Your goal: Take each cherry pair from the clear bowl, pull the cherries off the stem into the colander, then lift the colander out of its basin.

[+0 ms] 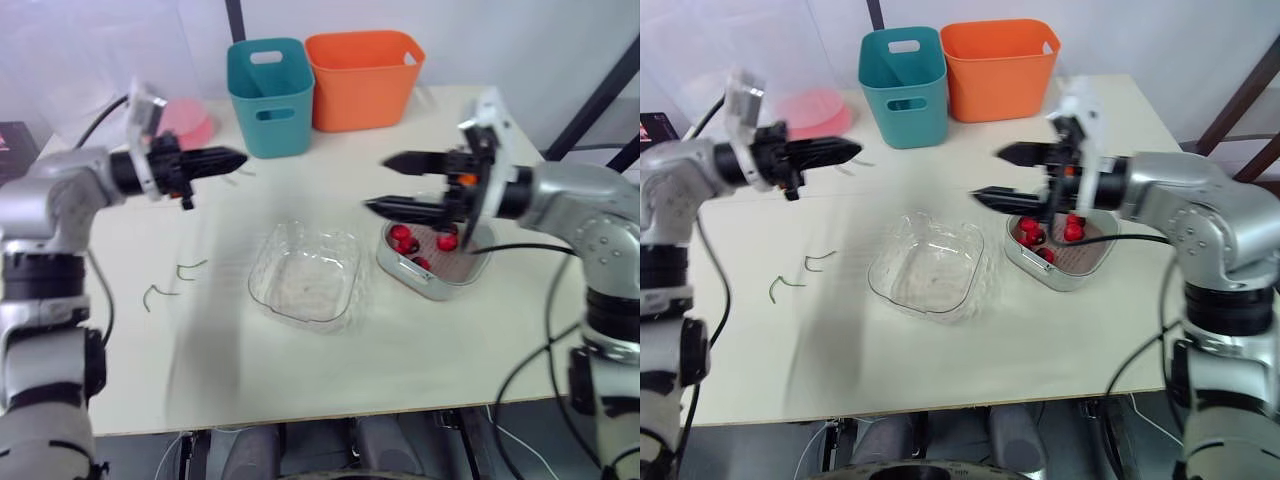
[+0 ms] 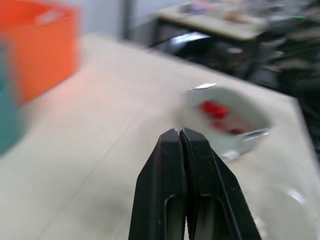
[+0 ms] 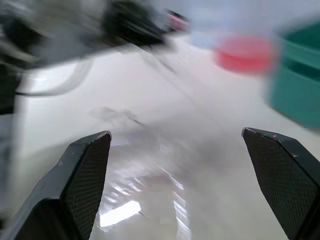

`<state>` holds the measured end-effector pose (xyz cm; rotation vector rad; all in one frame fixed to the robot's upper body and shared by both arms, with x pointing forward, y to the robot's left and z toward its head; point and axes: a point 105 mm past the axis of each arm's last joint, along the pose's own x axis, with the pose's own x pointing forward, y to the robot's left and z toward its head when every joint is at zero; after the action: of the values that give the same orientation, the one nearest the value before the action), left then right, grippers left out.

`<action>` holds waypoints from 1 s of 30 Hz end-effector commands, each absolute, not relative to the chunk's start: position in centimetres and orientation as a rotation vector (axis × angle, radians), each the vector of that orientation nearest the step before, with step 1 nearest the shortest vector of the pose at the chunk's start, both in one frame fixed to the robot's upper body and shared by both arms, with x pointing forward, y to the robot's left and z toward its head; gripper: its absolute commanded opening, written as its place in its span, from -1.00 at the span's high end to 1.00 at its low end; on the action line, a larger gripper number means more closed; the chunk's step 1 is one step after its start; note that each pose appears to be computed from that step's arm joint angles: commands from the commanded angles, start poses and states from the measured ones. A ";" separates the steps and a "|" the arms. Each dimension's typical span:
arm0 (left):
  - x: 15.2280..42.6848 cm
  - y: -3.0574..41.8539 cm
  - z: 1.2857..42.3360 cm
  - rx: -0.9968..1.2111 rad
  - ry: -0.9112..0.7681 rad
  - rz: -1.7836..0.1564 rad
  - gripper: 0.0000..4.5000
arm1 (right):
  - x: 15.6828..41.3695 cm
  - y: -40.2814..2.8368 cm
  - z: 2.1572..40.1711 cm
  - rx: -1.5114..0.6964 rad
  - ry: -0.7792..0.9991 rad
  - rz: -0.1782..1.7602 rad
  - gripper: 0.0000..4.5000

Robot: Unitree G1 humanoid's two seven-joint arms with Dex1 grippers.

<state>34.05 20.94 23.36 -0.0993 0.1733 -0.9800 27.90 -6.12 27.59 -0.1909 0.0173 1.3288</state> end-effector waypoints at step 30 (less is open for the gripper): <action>28.8 27.8 24.7 0.166 0.118 -0.694 -0.99 | 30.6 -9.6 27.7 -0.246 0.071 1.174 -1.00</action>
<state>29.57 29.51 22.03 0.0430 0.1889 -0.6101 30.29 -7.72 25.79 -0.2680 0.1332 1.2353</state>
